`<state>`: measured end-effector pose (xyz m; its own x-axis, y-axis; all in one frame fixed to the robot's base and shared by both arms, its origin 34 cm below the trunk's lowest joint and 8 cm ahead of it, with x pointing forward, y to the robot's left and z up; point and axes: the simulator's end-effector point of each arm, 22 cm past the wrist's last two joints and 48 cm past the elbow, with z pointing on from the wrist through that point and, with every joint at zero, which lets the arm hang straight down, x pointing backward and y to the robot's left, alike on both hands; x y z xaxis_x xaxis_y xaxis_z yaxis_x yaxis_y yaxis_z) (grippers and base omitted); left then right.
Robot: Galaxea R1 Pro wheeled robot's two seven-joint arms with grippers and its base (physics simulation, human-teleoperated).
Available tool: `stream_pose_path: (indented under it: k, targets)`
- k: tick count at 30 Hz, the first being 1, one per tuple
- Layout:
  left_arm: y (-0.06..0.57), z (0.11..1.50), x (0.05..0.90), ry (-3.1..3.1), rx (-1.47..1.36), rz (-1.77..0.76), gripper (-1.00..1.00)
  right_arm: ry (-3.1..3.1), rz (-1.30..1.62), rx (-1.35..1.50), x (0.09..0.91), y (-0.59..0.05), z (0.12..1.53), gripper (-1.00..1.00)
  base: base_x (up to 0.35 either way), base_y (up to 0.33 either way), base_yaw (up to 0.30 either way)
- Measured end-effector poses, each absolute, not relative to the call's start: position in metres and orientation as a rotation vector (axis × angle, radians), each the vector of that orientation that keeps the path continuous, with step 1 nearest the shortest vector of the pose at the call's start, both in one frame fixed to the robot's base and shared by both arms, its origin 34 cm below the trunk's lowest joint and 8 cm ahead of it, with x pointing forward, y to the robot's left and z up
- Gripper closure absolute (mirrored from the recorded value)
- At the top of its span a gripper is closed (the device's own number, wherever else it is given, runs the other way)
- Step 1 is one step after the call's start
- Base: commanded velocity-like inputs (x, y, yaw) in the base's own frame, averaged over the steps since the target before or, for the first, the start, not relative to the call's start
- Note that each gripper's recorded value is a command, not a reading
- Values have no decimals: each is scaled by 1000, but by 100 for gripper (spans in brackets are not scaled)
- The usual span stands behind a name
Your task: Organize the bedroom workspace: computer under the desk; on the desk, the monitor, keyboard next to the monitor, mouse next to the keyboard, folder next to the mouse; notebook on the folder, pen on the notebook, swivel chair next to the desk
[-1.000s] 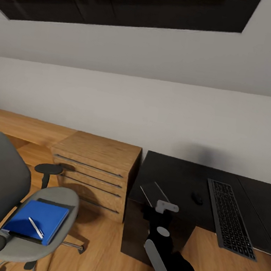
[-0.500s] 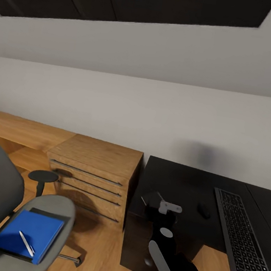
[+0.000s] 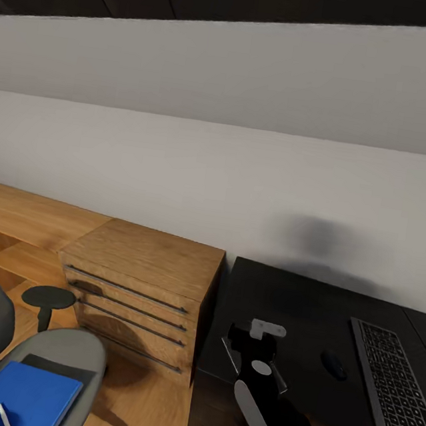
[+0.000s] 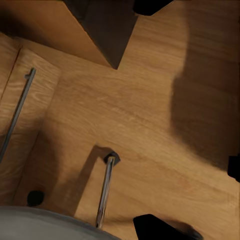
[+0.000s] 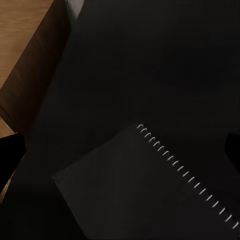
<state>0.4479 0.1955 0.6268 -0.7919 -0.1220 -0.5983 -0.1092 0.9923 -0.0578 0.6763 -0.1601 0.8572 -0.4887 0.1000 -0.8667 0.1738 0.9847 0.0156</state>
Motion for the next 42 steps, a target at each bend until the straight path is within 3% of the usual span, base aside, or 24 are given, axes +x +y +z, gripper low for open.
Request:
stream_pose_path:
  k: [22, 42]
  targets:
    - [189, 627, 447, 2494, -141, -39, -100, 2181, -150, 136, 675, -180, 808, -100, 43, 0, 0]
    - [184, 627, 446, 2495, -127, -46, -100, 2171, -226, 69, 785, -238, 840, -100, 0, 0, 0]
